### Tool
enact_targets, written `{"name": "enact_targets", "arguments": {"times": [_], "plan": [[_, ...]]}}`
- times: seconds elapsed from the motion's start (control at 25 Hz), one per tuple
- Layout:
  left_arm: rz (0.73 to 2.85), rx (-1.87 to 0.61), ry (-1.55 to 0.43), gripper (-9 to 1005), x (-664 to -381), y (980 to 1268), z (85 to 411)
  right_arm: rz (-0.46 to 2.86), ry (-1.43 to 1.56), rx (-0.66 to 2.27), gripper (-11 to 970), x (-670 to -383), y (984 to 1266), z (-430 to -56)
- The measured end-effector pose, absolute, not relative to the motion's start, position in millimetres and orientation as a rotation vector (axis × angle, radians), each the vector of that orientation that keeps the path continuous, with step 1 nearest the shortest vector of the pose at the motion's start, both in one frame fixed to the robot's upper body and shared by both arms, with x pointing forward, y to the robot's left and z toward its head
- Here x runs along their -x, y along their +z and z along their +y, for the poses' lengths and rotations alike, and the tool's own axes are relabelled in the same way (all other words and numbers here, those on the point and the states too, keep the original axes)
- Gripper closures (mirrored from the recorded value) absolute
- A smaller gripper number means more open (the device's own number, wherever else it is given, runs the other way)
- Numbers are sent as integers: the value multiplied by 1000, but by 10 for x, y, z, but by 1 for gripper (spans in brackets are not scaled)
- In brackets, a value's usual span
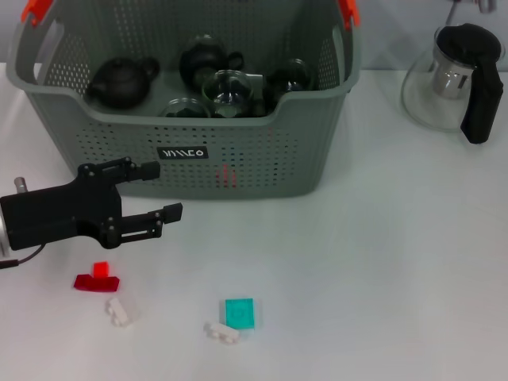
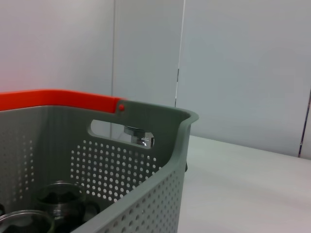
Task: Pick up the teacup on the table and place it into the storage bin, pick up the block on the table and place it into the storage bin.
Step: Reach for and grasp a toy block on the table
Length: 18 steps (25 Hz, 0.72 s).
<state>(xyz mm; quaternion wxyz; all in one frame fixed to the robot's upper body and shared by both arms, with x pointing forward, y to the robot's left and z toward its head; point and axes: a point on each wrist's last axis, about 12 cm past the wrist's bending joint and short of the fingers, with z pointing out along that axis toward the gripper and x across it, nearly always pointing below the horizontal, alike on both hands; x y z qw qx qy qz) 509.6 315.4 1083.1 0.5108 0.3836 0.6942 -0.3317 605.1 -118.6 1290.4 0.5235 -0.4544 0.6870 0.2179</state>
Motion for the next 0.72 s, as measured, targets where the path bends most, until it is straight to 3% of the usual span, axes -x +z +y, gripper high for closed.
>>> {"name": "enact_targets", "arguments": {"times": [0.4,0.72], "plan": [[1659,-966,-782,237,-5101,10903,3199,1486,877,1188,24,-5575,12347,-1625],[1652,-1205,-897,238,-5073,11029,3101,1362,1220,1154,28,-5328,11941,-2061]]}}
